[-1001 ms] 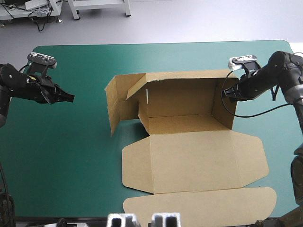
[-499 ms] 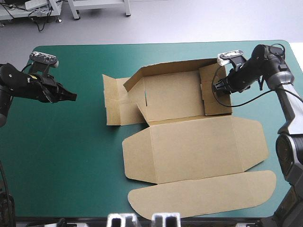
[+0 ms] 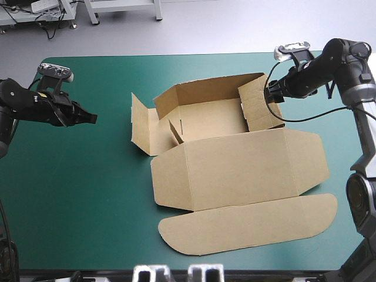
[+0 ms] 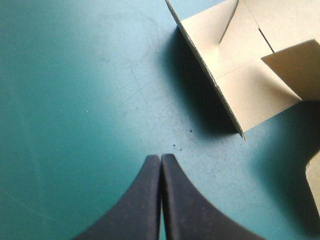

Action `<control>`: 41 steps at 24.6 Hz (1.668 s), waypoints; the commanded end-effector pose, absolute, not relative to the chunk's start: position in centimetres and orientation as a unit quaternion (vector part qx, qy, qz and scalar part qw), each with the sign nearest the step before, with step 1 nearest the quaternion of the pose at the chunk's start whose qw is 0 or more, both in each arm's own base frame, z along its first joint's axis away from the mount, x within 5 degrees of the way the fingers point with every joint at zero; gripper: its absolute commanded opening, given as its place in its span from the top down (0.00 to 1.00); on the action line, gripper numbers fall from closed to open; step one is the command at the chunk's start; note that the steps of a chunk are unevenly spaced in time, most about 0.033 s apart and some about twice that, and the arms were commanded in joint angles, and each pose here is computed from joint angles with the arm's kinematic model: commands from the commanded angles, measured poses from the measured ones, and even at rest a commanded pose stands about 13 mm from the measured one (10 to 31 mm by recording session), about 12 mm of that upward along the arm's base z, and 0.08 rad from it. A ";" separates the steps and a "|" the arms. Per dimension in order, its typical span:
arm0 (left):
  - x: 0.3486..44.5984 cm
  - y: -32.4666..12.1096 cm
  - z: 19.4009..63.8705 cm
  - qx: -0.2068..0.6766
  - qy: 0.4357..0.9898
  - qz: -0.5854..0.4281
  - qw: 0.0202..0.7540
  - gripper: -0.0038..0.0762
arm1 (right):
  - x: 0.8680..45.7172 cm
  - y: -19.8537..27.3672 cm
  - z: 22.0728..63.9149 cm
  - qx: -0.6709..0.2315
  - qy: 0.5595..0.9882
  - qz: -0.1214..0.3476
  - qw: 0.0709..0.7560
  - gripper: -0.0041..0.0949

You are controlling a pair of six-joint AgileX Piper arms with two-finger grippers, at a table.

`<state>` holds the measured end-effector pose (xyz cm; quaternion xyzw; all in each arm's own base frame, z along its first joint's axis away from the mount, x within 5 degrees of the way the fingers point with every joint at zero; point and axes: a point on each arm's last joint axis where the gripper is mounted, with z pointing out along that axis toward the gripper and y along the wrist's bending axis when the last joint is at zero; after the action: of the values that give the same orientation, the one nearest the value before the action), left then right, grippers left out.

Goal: Fold the box

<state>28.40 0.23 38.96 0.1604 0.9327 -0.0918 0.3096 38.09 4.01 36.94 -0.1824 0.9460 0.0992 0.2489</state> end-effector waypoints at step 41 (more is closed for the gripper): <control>29.9 2.1 41.2 0.027 0.904 -0.020 0.425 0.96 | 34.3 1.3 46.6 -0.152 0.896 0.128 0.397 0.98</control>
<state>29.93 2.60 39.52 0.0437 0.9254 0.0098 0.3764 36.57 0.80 43.58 -0.1463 0.9175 0.1028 0.3553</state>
